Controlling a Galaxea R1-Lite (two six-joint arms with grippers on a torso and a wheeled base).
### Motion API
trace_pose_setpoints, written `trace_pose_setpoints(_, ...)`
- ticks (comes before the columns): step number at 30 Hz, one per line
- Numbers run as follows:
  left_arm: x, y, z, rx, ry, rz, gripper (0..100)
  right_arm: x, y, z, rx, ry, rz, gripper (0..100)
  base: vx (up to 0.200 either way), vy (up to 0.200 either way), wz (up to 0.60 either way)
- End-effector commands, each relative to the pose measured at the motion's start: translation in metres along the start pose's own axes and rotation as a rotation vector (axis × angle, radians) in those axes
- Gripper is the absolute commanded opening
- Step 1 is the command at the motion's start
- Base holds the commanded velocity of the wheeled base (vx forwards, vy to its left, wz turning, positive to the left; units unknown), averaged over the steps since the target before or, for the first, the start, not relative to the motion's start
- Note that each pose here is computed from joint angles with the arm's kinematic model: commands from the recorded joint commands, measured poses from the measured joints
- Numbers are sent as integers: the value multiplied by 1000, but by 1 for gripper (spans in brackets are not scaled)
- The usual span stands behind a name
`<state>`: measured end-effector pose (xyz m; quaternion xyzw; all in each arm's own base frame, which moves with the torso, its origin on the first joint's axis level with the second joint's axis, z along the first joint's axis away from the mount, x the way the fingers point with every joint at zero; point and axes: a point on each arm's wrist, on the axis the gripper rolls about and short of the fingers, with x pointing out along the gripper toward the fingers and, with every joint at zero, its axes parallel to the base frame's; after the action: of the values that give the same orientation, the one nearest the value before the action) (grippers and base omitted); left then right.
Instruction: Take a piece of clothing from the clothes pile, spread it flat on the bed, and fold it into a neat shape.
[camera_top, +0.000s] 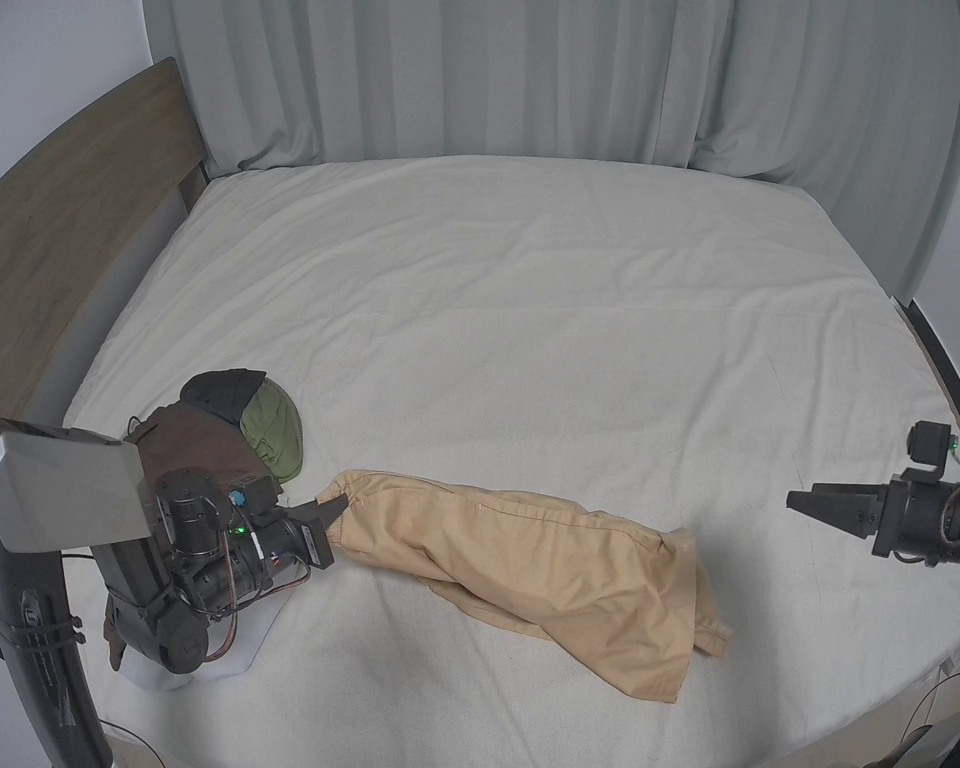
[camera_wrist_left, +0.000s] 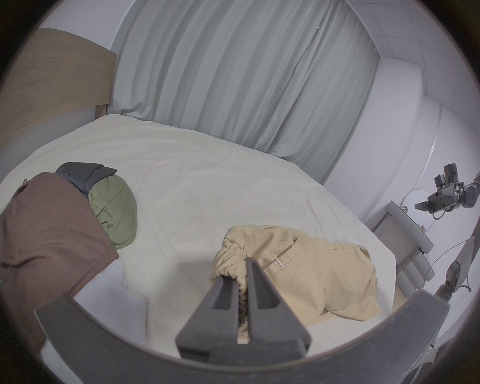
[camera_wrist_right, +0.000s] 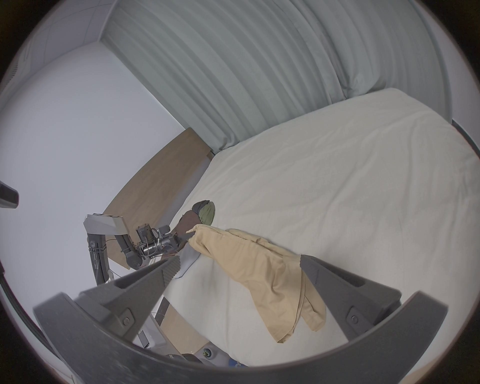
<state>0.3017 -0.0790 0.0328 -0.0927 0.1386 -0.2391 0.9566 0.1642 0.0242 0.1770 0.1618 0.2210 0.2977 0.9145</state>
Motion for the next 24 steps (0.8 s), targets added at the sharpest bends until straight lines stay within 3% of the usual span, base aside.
trace_pose_setpoints(1, -1, 11, -7, -12, 21, 31, 0, 23, -17, -11, 62, 85, -7, 100, 0, 0, 0)
trace_pose_setpoints(10, 0, 12, -6, -12, 17, 32, 0, 52, -30, -23, 112, 146, 10, 100, 0, 0, 0)
trace_pose_setpoints(15, 0, 12, -6, -11, 16, 32, 0, 62, -30, -24, 180, 143, 30, 100, 0, 0, 0)
trace_pose_setpoints(24, 0, 12, -6, -11, 16, 30, 0, 78, -39, -28, 203, 156, 27, 100, 0, 0, 0)
